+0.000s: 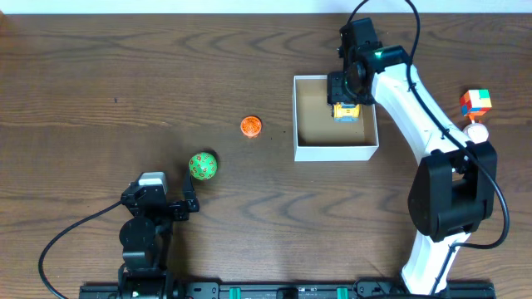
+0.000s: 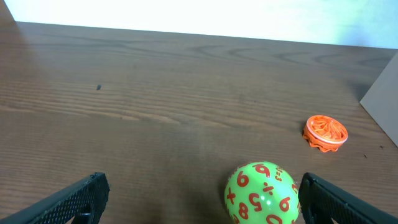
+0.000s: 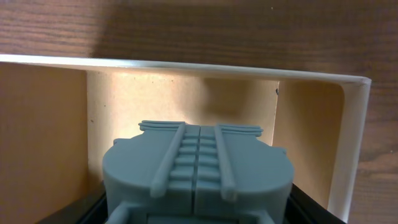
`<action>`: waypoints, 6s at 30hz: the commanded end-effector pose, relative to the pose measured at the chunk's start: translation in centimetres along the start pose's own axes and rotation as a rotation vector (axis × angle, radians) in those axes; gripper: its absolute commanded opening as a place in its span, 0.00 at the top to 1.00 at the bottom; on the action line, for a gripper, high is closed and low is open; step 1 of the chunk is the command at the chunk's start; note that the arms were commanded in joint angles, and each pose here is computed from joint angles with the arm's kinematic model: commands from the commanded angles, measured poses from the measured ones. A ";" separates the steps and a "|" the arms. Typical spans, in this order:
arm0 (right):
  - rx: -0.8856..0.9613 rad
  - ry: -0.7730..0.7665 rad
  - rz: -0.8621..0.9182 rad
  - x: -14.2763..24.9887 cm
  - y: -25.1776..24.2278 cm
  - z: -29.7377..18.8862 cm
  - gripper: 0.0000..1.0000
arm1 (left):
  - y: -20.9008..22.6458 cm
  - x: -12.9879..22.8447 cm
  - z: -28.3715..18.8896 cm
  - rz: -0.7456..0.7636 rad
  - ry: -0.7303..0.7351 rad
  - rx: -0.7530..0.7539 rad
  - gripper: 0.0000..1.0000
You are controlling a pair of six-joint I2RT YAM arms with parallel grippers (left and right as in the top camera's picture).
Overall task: Pack container
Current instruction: 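Carry the vehicle with right gripper over the white box and lower it, then open right gripper to release vehicle in box and lift away, then move right gripper to the white-pink duck toy and grasp it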
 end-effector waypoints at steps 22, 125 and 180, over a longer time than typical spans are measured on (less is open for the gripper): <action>0.037 -0.058 0.014 -0.9 -2.0 0.8 0.39 | -0.1 1.4 0.1 -0.011 0.051 0.003 0.02; 0.000 -0.133 -0.036 -4.4 0.0 -6.4 0.44 | -0.1 1.4 0.1 -0.011 0.051 0.003 0.02; 0.330 0.121 0.502 0.0 -30.9 -1.0 0.01 | -0.1 1.4 0.1 -0.011 0.051 0.003 0.02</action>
Point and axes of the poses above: each gripper's point midway between its finger pads, its own z axis out along the fingers, its own y axis along the line the jaws close on, x = y × z, the point moved 5 cm from there along -z, back along the fingers, and after that the axes turned 15 degrees about z, right-handed, at the moved point
